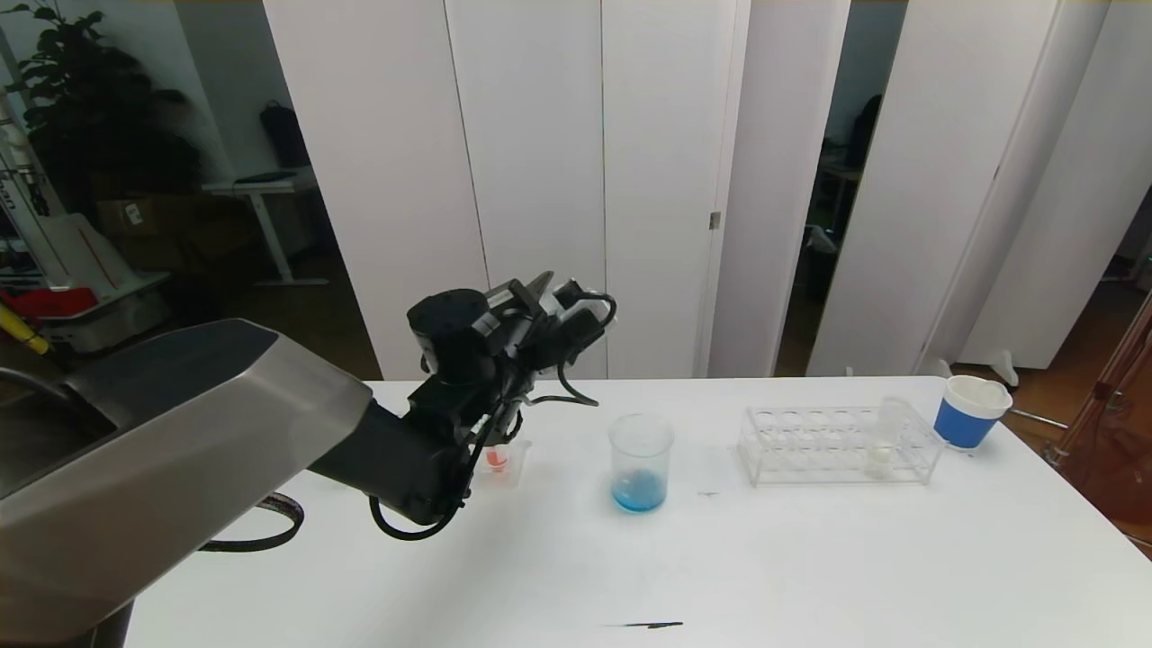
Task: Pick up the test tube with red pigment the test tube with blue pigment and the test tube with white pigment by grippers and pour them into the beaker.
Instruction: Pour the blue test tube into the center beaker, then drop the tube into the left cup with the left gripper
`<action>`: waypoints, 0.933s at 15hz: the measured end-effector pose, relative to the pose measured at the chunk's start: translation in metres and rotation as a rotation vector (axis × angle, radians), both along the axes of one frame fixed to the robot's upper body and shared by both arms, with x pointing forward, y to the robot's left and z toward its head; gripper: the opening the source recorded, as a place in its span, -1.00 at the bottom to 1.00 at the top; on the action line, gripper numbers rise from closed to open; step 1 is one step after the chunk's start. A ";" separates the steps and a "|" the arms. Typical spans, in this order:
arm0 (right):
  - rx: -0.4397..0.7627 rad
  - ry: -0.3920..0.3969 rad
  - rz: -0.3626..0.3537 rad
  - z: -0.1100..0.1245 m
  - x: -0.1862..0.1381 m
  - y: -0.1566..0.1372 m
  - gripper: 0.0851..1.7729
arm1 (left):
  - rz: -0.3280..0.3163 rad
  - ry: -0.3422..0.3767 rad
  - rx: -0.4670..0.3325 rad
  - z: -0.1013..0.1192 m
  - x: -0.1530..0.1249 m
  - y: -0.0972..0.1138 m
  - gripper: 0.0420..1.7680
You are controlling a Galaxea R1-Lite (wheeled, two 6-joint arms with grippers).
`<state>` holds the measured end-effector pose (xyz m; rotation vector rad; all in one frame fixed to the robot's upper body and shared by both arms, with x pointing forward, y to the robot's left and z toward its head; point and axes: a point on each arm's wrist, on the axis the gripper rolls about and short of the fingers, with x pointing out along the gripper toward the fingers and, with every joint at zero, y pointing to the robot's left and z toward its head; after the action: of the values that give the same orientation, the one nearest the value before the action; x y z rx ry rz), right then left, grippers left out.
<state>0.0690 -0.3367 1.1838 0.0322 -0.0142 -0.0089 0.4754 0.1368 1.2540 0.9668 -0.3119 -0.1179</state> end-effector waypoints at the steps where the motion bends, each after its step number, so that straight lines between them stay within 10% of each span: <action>1: 0.000 0.000 0.000 0.000 0.000 0.000 0.98 | 0.076 0.060 -0.112 0.007 -0.005 0.000 -0.36; 8: 0.000 0.000 0.000 0.000 0.000 0.000 0.98 | 0.266 0.354 -0.695 0.050 -0.033 0.035 -0.36; 14: 0.000 0.000 0.000 0.000 0.000 0.000 0.98 | 0.326 0.424 -1.125 0.079 -0.052 0.073 -0.36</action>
<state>0.0690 -0.3367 1.1838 0.0318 -0.0142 -0.0094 0.4234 0.2095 1.3328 -0.1443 0.1863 0.1484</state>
